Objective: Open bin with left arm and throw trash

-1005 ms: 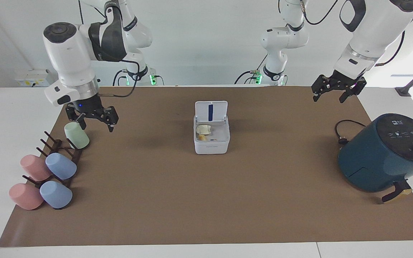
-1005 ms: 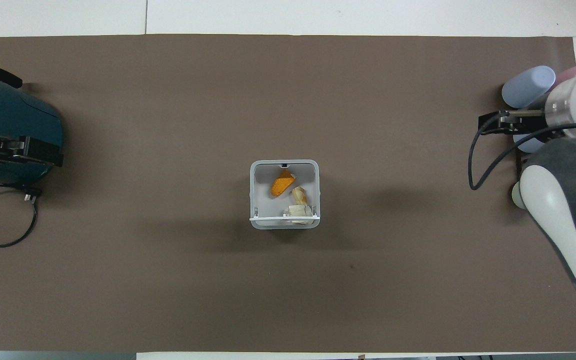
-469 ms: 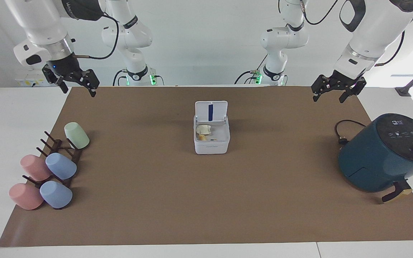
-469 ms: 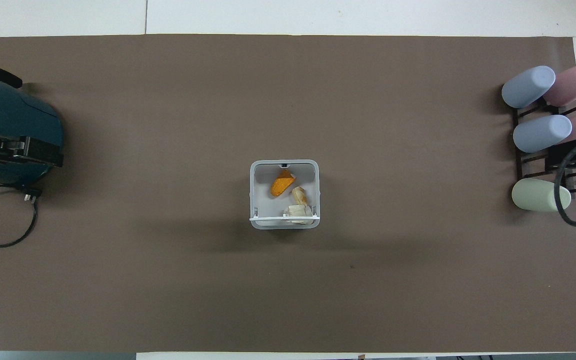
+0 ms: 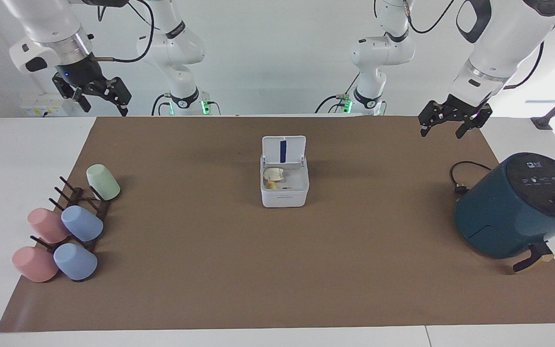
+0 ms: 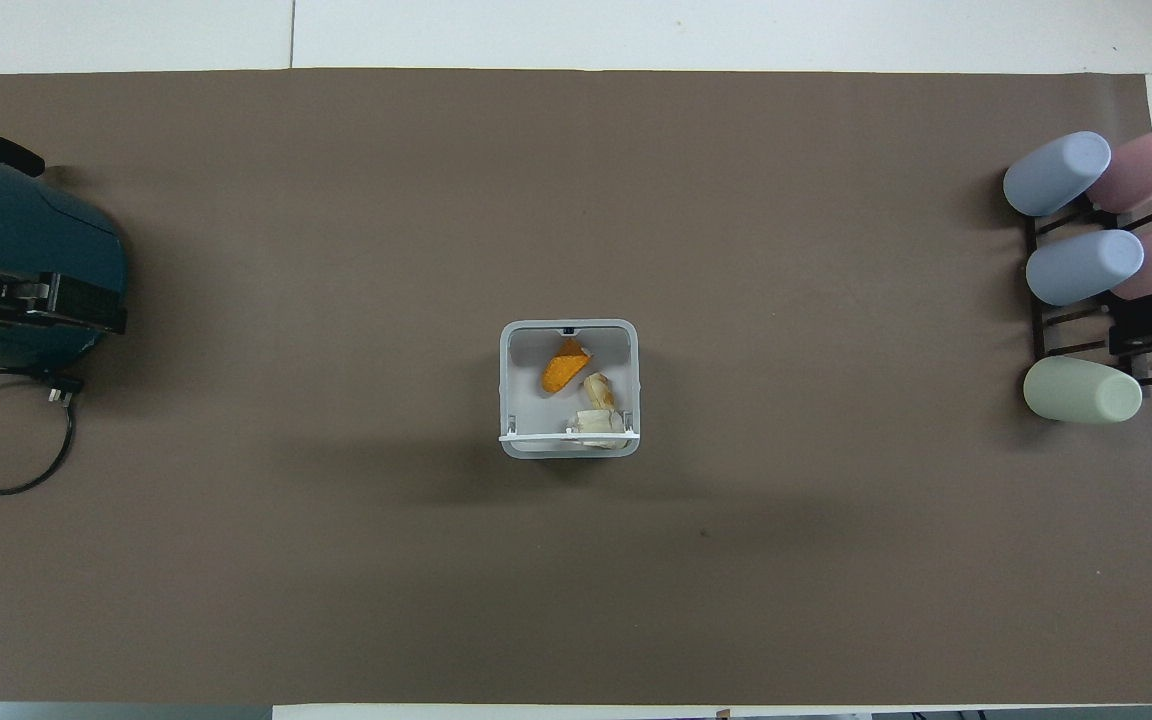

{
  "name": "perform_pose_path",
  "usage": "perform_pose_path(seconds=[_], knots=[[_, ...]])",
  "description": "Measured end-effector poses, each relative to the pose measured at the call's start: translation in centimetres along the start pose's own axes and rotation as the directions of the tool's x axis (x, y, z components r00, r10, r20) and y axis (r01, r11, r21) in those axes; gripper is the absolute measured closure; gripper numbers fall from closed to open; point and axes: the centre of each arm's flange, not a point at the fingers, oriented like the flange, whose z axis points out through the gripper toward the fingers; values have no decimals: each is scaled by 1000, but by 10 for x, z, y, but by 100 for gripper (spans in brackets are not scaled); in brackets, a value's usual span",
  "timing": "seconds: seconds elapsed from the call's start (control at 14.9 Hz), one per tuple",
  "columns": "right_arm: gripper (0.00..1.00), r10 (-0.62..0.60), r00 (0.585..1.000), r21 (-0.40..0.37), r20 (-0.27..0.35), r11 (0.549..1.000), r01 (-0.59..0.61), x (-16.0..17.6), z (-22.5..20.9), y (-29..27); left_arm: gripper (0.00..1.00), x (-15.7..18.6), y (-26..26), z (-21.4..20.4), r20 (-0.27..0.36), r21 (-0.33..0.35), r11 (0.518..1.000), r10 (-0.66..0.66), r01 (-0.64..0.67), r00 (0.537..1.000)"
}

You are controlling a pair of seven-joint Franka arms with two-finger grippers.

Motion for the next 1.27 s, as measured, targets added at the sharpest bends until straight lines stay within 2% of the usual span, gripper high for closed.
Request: perform_pose_path(seconds=[0.33, 1.0, 1.27], knots=[[0, 0, 1000, -7, 20, 1000, 0, 22, 13, -3, 0, 0, 0, 0, 0, 0, 1000, 0, 0, 1000], [0, 1, 998, -11, 60, 1000, 0, 19, 26, -3, 0, 0, 0, 0, 0, 0, 1000, 0, 0, 1000], [0, -2, 1000, -6, 9, 1000, 2, 24, 21, -4, 0, 0, 0, 0, 0, 0, 1000, 0, 0, 1000]])
